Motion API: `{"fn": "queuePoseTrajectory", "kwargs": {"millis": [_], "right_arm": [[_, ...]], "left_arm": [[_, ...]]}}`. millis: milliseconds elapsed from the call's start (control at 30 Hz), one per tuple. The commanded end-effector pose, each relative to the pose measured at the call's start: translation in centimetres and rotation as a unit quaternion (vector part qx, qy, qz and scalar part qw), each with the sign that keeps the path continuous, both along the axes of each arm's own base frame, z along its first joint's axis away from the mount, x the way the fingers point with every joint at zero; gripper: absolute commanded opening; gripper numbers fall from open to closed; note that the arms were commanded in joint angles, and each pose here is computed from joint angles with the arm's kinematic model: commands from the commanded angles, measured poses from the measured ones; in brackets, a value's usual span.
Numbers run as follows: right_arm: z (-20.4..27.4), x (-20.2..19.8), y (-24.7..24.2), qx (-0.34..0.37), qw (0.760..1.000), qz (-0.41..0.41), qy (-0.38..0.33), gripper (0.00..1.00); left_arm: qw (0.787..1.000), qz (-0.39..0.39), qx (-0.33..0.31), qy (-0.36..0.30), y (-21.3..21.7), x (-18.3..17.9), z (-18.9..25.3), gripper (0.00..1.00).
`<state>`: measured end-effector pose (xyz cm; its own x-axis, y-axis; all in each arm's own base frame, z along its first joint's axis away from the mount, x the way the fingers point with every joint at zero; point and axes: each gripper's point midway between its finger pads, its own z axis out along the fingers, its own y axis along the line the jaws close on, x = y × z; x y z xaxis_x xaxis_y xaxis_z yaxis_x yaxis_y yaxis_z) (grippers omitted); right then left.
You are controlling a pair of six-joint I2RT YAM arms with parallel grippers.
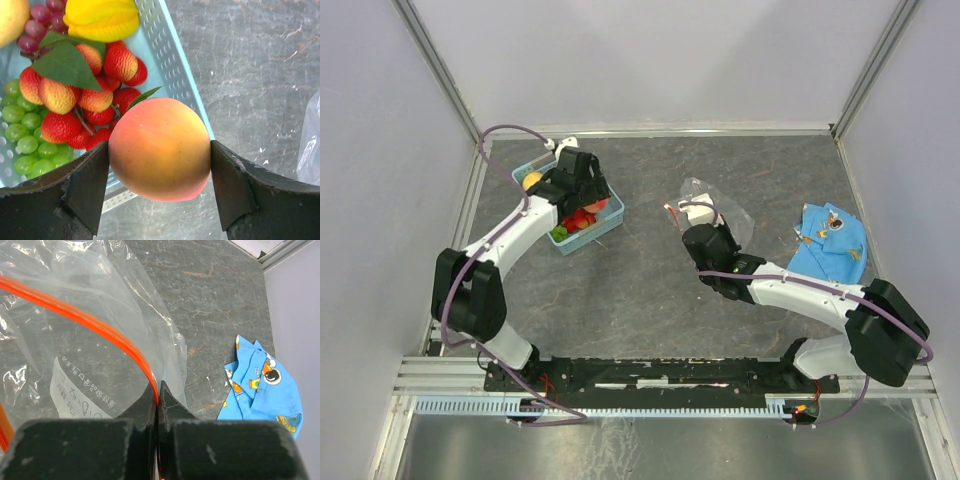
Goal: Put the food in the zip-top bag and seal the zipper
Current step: Pick up the fake fruit from the bin.
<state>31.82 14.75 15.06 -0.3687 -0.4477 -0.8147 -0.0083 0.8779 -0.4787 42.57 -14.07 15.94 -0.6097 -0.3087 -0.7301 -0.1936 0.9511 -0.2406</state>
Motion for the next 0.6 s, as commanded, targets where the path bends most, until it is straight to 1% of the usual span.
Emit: {"fn": "queuePoseTrajectory", "kwargs": {"millis": [0,167,333,500,567], "right_arm": [[1.8,0.4,0.6,0.042,0.999,-0.001,-0.02,0.02],[2.0,0.2,1.6,0.065,0.998,0.021,-0.007,0.02],[2.3,0.0,2.4,0.077,0.996,0.042,0.008,0.02],[1.9,-0.1,3.4,0.097,0.994,0.052,0.029,0.02],[1.6,-0.2,3.8,0.118,0.991,0.045,0.039,0.02]], "left_arm": [[0.999,-0.037,-0.01,-0.02,-0.2,-1.6,1.0,0.62],[0.993,-0.074,-0.082,-0.048,-2.1,-3.5,1.8,0.58],[0.977,-0.113,-0.163,-0.081,-4.4,-5.3,3.4,0.57],[0.961,-0.14,-0.216,-0.106,-6.0,-7.4,4.9,0.56],[0.954,-0.151,-0.231,-0.119,-6.7,-8.1,5.7,0.56]]}}
